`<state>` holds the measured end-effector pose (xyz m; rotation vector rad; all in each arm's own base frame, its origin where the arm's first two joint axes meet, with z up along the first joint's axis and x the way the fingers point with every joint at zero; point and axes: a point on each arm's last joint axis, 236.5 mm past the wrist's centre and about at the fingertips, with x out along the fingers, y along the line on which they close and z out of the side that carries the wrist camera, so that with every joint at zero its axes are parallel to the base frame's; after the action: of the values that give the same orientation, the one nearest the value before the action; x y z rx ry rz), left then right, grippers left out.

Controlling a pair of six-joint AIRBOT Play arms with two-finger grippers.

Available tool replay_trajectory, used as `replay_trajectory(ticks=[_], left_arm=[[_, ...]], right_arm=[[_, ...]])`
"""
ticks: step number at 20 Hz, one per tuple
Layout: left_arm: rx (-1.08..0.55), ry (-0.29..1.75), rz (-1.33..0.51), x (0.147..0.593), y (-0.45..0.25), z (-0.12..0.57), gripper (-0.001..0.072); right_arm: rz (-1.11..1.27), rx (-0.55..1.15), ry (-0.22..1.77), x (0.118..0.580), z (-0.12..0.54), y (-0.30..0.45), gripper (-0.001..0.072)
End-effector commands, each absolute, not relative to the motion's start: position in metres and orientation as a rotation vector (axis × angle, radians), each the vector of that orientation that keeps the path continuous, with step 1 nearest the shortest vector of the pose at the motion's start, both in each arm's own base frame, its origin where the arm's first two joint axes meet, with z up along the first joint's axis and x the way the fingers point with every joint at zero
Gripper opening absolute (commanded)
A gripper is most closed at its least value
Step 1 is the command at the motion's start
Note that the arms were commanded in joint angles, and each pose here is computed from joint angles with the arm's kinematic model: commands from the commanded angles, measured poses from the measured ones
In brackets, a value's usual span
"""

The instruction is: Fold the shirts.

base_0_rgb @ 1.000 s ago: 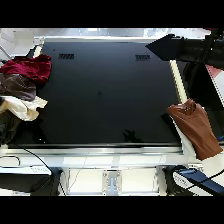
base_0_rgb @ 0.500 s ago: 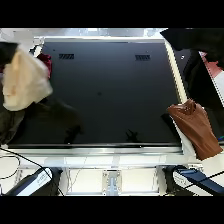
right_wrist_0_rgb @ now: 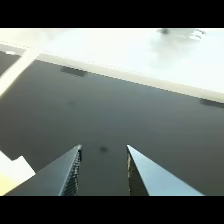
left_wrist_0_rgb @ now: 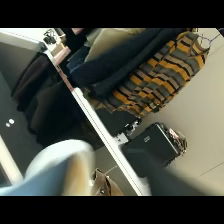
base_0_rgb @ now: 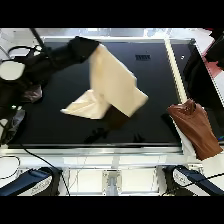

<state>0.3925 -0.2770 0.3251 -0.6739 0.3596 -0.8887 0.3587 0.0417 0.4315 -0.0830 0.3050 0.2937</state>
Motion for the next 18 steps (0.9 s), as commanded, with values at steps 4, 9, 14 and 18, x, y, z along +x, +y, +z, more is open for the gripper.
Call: replay_trajectory(ticks=[4,9,14,18], left_arm=[[-0.628,0.328,-0.755,0.43,-0.231,0.31,0.071],[-0.36,0.748,-0.32,0.449,-0.085,0.171,0.0696],[-0.403,1.177,-0.111,0.415,-0.017,0.062,0.0695],[-0.456,1.315,-0.145,0.415,-0.034,0.014,0.0696]], right_arm=[[0.107,-0.167,0.547,0.363,0.364,-0.017,0.0331],[0.226,-0.038,1.048,0.354,0.196,-0.005,0.0298],[0.294,0.12,1.413,0.304,0.043,0.014,0.0319],[0.446,0.426,1.435,0.287,0.007,0.078,0.0511]])
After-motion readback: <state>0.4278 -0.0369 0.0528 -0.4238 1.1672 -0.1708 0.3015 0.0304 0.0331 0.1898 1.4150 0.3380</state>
